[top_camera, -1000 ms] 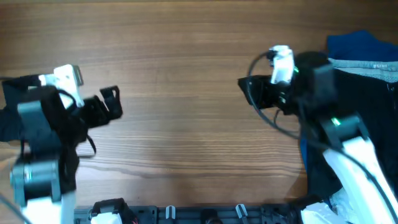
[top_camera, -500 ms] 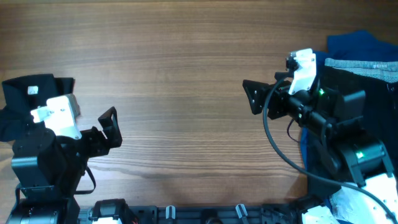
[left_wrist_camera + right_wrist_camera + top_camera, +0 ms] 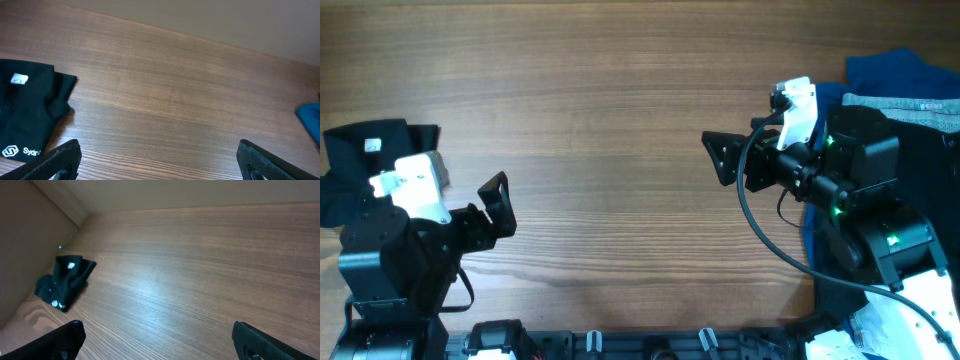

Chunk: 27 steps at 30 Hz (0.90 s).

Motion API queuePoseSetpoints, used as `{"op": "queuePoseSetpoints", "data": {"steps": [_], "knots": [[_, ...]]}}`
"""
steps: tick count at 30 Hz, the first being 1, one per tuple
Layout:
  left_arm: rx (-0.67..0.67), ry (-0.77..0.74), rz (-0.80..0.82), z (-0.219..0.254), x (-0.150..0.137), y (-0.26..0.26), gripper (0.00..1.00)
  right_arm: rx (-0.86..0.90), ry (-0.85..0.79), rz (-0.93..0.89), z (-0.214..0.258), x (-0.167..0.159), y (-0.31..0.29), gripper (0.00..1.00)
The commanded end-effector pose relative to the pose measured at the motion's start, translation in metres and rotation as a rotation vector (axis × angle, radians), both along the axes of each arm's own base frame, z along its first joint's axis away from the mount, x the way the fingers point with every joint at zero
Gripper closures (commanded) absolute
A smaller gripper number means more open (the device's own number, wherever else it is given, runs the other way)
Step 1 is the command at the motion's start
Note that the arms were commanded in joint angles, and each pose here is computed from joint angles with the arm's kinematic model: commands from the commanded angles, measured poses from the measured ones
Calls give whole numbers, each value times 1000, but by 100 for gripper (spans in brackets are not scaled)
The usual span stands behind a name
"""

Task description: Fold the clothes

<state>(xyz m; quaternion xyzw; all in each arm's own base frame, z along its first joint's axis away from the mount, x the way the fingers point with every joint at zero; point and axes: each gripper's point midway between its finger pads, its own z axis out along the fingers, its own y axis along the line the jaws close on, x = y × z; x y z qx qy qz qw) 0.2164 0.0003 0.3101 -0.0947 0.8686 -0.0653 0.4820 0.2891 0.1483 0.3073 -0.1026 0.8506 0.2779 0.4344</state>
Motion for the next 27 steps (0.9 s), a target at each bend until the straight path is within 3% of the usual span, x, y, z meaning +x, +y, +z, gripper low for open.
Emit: {"op": "queuePoseSetpoints", "data": {"steps": [1, 5, 11, 16, 22, 24, 27], "knots": [[28, 2, -5, -1, 0, 1, 0, 9, -27, 28, 9, -2, 3, 0], [28, 2, -5, -1, 0, 1, 0, 43, 48, -16, 1, -5, 0, 0], [28, 2, -5, -1, 0, 1, 0, 45, 1, -39, 10, 1, -2, 0], [28, 2, -5, -1, 0, 1, 0, -44, -179, -11, 34, 1, -9, 0], [28, 2, -5, -1, 0, 1, 0, -57, -266, -59, 56, -10, -22, 0], [28, 2, -5, -1, 0, 1, 0, -129, -318, -173, 62, -8, -45, 0], [28, 2, -5, -1, 0, 1, 0, -276, -420, -136, 60, -18, -55, 0]]}}
